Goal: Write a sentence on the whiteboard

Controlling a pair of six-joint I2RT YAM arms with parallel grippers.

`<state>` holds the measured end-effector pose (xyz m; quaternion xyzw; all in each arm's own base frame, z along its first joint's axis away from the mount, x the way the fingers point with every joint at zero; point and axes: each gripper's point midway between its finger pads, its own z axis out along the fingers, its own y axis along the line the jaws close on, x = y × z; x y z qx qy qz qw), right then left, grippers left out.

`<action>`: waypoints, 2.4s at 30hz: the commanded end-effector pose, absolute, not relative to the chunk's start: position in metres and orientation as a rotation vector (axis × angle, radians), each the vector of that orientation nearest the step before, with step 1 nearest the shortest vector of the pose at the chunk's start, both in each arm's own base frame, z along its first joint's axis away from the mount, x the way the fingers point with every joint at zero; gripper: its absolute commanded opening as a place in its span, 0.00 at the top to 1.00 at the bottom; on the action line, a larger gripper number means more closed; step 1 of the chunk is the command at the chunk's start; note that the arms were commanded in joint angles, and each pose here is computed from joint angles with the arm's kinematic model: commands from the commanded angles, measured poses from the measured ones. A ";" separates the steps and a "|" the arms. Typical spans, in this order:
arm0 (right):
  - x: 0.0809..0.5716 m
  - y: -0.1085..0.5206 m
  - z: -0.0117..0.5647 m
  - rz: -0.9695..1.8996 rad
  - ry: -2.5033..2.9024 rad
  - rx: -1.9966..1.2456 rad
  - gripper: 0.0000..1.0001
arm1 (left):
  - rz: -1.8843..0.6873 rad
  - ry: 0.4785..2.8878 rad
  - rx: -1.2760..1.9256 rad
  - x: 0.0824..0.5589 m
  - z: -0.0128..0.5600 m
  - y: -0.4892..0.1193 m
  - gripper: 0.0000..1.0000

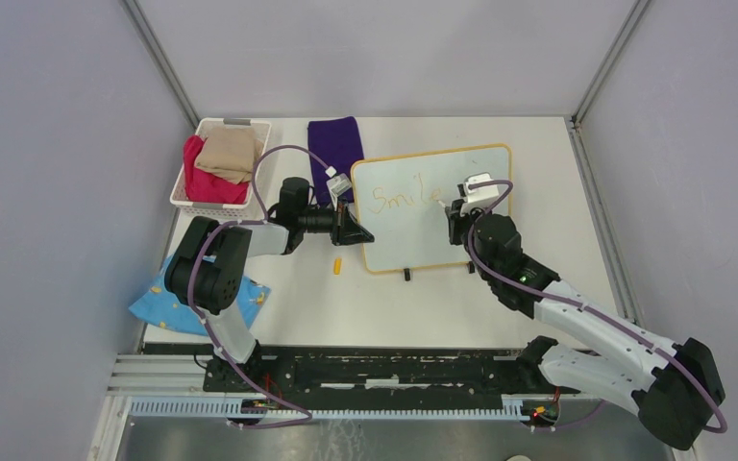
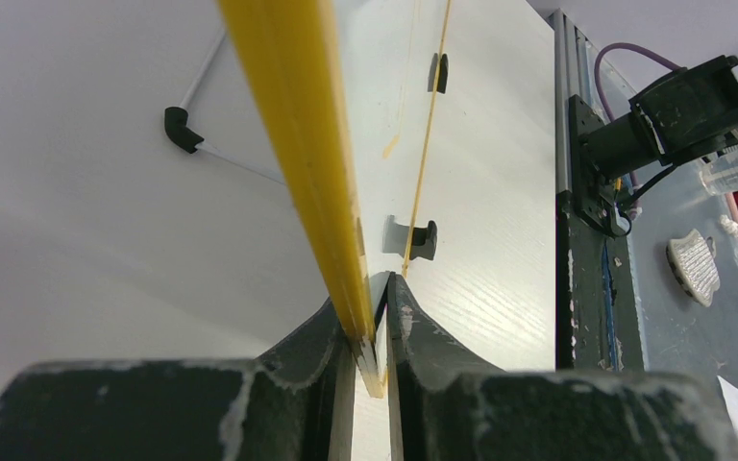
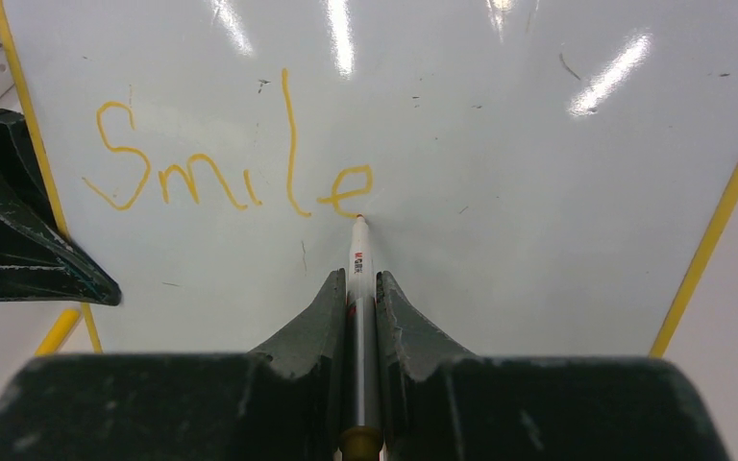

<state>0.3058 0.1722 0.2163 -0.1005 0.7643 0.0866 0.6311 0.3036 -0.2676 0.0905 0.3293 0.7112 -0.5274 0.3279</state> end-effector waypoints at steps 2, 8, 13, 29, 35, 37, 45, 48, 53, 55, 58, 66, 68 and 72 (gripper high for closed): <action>0.308 0.154 0.225 0.123 1.733 -0.165 1.00 | -1.232 2.065 0.861 0.293 0.030 -0.260 0.98; 0.308 0.152 0.233 0.123 1.720 -0.161 1.00 | -1.232 2.068 0.860 0.293 0.029 -0.260 0.98; 0.298 0.167 0.257 0.260 1.625 -0.213 1.00 | -1.232 2.066 0.861 0.293 0.030 -0.260 0.98; 0.291 0.227 0.291 0.450 1.526 -0.368 1.00 | -1.225 2.078 0.857 0.293 0.029 -0.259 0.98; 0.301 0.228 0.288 0.400 1.553 -0.329 1.00 | -1.226 2.078 0.858 0.293 0.029 -0.259 0.98; 0.304 0.226 0.288 0.384 1.559 -0.307 1.00 | -1.226 2.077 0.859 0.293 0.029 -0.260 0.98; 0.313 0.228 0.284 0.348 1.578 -0.297 1.00 | -1.223 2.076 0.857 0.293 0.029 -0.259 0.98; 0.315 0.230 0.281 0.346 1.585 -0.301 1.00 | -1.222 2.076 0.857 0.293 0.029 -0.259 0.98; 0.319 0.229 0.277 0.326 1.593 -0.293 1.00 | -1.221 2.076 0.857 0.293 0.030 -0.259 0.98; 0.321 0.229 0.275 0.315 1.597 -0.291 1.00 | -1.221 2.077 0.856 0.294 0.029 -0.259 0.98; 0.323 0.227 0.269 0.295 1.608 -0.290 1.00 | -1.222 2.079 0.856 0.294 0.029 -0.259 0.98; 0.326 0.223 0.260 0.278 1.622 -0.281 1.00 | -1.221 2.082 0.856 0.293 0.029 -0.259 0.98; 0.327 0.222 0.258 0.273 1.626 -0.277 1.00 | -1.221 2.079 0.857 0.293 0.029 -0.259 0.98; 0.328 0.223 0.255 0.275 1.632 -0.281 1.00 | -1.221 2.078 0.858 0.293 0.030 -0.260 0.98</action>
